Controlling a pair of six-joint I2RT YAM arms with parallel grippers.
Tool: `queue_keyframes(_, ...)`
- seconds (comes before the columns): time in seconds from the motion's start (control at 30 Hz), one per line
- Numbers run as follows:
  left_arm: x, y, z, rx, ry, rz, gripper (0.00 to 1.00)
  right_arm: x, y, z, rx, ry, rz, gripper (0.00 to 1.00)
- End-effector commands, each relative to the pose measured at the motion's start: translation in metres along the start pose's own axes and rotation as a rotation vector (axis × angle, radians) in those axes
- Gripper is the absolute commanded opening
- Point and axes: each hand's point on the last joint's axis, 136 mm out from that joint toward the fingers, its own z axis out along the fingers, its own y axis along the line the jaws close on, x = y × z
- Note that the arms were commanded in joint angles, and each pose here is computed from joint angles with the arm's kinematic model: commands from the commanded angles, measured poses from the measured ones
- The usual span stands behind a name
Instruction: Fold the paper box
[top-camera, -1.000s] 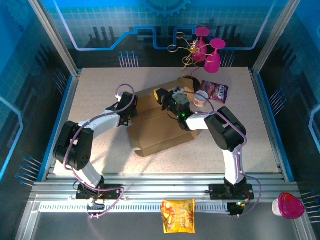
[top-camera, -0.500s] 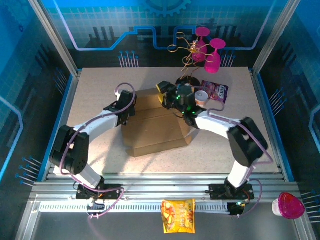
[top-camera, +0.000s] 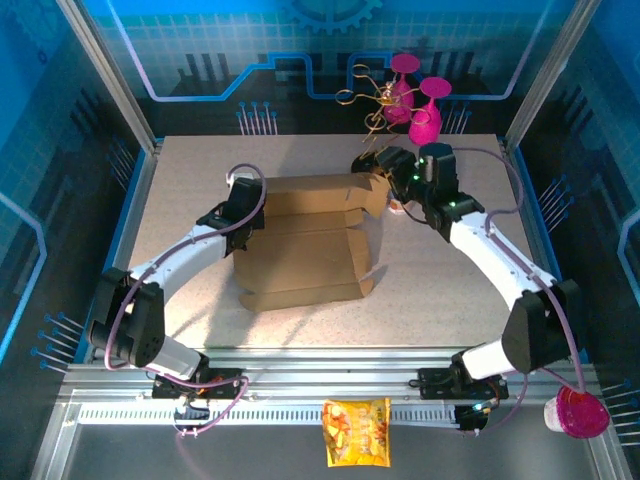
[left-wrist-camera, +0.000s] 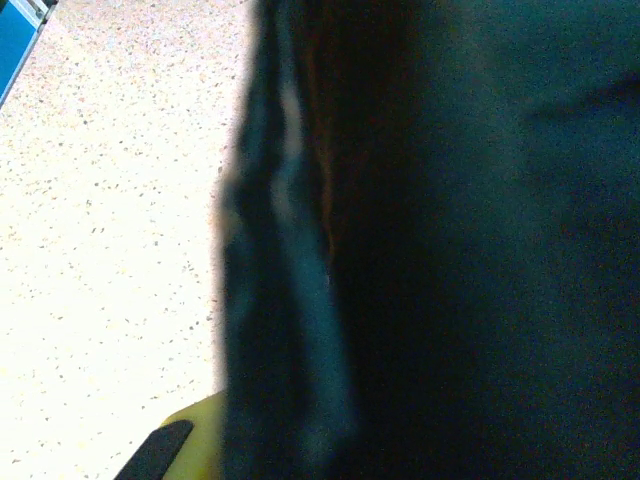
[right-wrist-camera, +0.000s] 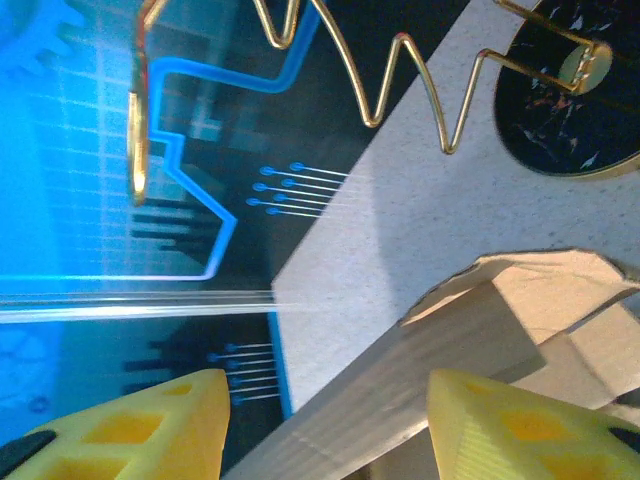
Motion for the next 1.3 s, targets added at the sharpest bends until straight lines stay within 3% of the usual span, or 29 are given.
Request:
queue_keyframes(0.0, -0.011, 0.004, -0.011, 0.009, -0.022, 0.004, 0.00, 0.009, -0.006, 0.009, 0.065, 0.085, -0.116, 0.54)
queue_keyframes(0.57, -0.012, 0.003, -0.017, 0.026, -0.013, -0.014, 0.00, 0.051, -0.026, 0.061, 0.077, 0.256, -0.106, 0.57)
queue_keyframes(0.77, -0.011, 0.001, -0.015, 0.036, -0.005, -0.021, 0.00, 0.067, -0.016, 0.069, 0.046, 0.298, -0.086, 0.56)
queue_keyframes(0.93, -0.011, -0.001, -0.016, 0.043, -0.001, -0.029, 0.00, 0.070, -0.012, 0.068, 0.023, 0.289, -0.046, 0.39)
queue_keyframes(1.17, -0.012, -0.004, -0.017, 0.059, 0.019, -0.039, 0.00, 0.061, 0.003, 0.066, -0.043, 0.243, 0.031, 0.03)
queue_keyframes(1.27, -0.016, -0.004, -0.019, 0.065, 0.026, -0.056, 0.00, 0.053, 0.012, 0.065, -0.074, 0.218, 0.069, 0.00)
